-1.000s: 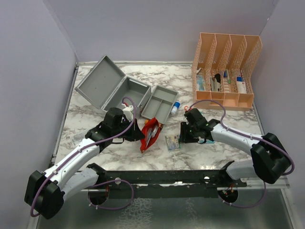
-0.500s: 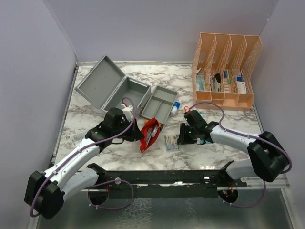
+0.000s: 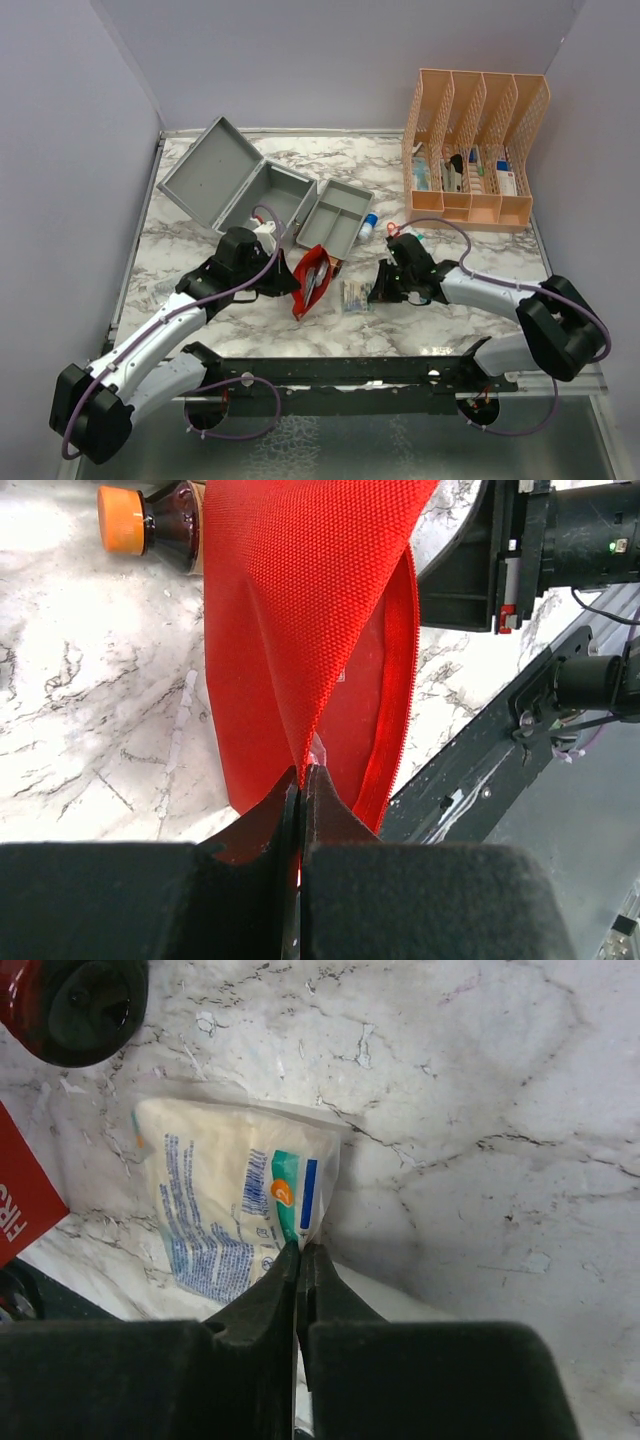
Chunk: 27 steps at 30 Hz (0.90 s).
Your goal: Organize the medicine kit
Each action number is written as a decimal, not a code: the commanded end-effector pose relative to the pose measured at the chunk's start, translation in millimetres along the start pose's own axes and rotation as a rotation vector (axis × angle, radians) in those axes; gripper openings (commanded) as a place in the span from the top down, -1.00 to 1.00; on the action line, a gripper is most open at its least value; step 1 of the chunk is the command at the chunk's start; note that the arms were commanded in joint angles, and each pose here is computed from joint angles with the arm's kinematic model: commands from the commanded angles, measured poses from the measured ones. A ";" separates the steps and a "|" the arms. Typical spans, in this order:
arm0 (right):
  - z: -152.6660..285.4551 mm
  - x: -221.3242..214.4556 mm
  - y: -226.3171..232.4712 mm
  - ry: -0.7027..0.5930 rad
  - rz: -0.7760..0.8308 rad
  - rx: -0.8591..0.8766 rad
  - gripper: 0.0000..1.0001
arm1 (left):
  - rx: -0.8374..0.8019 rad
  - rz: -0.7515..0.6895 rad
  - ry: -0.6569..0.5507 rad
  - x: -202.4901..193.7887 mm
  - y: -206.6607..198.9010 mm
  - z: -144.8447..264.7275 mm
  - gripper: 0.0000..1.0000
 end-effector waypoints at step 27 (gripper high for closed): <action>105.3 45.3 88.9 -0.304 -0.067 0.251 0.98 | 0.036 -0.062 -0.088 18.7 -5.4 7.3 1.00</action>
Point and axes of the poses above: each gripper's point midway between its finger pads, its own z axis back along the fingers, its own y axis along the line the jaws close on, x = y × z, the point moved 7 cm from there along z, back along the fingers, and after that the axes turned 5 degrees about z, right-handed, at the moved point
